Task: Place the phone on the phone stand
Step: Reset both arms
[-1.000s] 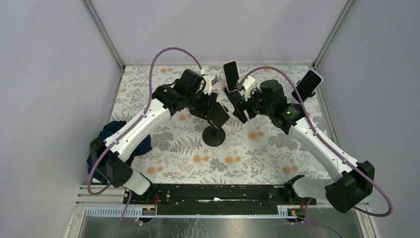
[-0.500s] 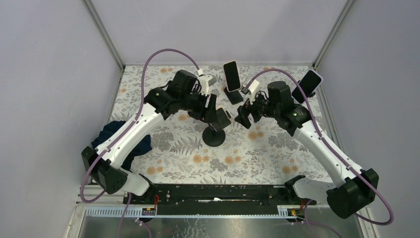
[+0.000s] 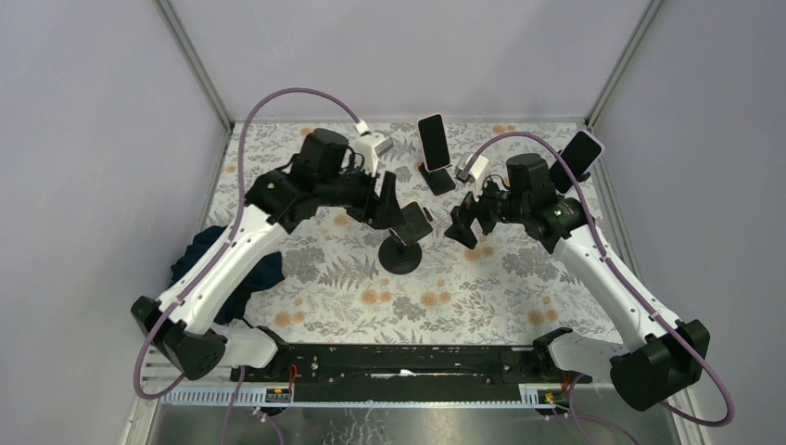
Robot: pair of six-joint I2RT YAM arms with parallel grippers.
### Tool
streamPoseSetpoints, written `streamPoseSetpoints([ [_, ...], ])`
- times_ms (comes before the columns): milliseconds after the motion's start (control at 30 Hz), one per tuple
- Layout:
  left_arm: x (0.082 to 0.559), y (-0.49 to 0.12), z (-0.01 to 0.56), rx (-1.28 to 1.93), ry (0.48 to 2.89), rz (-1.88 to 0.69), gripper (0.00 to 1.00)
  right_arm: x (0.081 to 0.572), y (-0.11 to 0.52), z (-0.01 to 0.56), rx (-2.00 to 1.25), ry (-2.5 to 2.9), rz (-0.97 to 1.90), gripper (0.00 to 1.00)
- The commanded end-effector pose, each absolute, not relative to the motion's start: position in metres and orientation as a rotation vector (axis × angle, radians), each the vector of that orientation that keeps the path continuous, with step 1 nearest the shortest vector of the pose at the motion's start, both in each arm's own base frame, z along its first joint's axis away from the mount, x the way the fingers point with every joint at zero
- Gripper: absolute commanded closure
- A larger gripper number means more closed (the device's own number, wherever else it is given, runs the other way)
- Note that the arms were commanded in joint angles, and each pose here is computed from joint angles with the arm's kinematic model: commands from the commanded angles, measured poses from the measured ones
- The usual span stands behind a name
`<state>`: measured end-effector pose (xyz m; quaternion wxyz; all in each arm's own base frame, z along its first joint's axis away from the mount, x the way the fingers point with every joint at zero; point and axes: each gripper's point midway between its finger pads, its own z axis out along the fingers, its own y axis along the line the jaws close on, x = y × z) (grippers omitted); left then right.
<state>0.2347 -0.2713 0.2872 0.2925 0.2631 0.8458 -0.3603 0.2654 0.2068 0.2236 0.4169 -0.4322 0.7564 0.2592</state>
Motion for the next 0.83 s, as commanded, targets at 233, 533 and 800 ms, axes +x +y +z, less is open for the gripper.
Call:
streamPoseSetpoints([
  [233, 0.267, -0.225, 0.42, 0.532, 1.642, -0.959, 0.08, 0.306, 0.142, 0.329, -0.753, 1.861, 0.231, 0.0],
  [533, 0.288, -0.164, 0.451, 0.336, 1.538, -0.822, 0.01, 0.309, 0.122, 0.438, -0.474, 1.732, 0.19, 0.0],
  [800, 0.279, -0.158, 0.458, 0.344, 1.517, -0.806, 0.01, 0.312, 0.112, 0.454, -0.474, 1.711, 0.132, 0.0],
])
